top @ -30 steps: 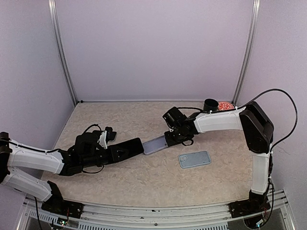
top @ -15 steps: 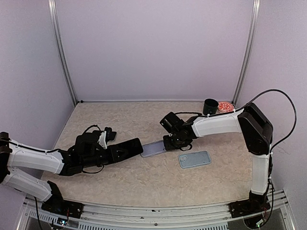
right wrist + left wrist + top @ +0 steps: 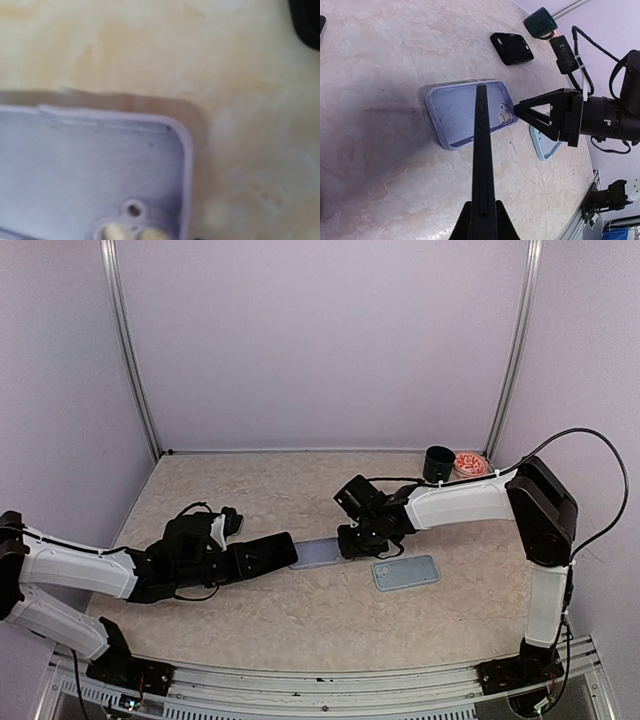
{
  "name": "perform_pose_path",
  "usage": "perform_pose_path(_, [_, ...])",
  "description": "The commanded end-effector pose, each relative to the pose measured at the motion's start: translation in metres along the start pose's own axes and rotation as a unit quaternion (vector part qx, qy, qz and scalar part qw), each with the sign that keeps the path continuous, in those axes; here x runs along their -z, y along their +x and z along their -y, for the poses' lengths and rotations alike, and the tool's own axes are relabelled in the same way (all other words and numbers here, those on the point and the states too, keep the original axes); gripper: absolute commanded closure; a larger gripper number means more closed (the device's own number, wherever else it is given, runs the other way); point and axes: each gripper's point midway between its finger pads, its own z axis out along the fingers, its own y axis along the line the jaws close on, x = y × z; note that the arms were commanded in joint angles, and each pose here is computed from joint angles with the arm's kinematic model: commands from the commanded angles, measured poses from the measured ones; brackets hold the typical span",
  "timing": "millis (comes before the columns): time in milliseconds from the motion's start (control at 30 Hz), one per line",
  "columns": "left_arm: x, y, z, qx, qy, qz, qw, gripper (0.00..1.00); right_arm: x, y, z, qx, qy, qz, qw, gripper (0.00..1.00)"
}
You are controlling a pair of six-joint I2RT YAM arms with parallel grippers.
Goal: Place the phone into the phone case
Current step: Rotate the phone case at the center of the board, then install the phone on the phone case.
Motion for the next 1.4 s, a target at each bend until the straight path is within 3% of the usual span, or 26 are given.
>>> perform_pose_path(0, [-0.003,-0.019,0.029,-0.005,0.041,0.011,0.999,1.0,0.031,-0.02,-0.018,0.004,-0.051,0.029,0.998,0.52])
perform_pose_path(133, [-0.011,-0.014,0.035,-0.011,0.057,-0.019,0.998,1.0,0.04,-0.028,-0.015,0.012,-0.073,0.032,0.997,0.44])
perform_pose_path(1033, [-0.057,-0.012,0.05,-0.001,0.096,-0.115,0.989,1.0,0.043,-0.022,0.021,-0.008,-0.08,0.035,0.996,0.36])
perform_pose_path(1367, [-0.079,-0.014,0.05,0.008,0.09,-0.131,0.987,1.0,0.04,-0.019,0.029,-0.012,-0.075,0.033,0.997,0.26])
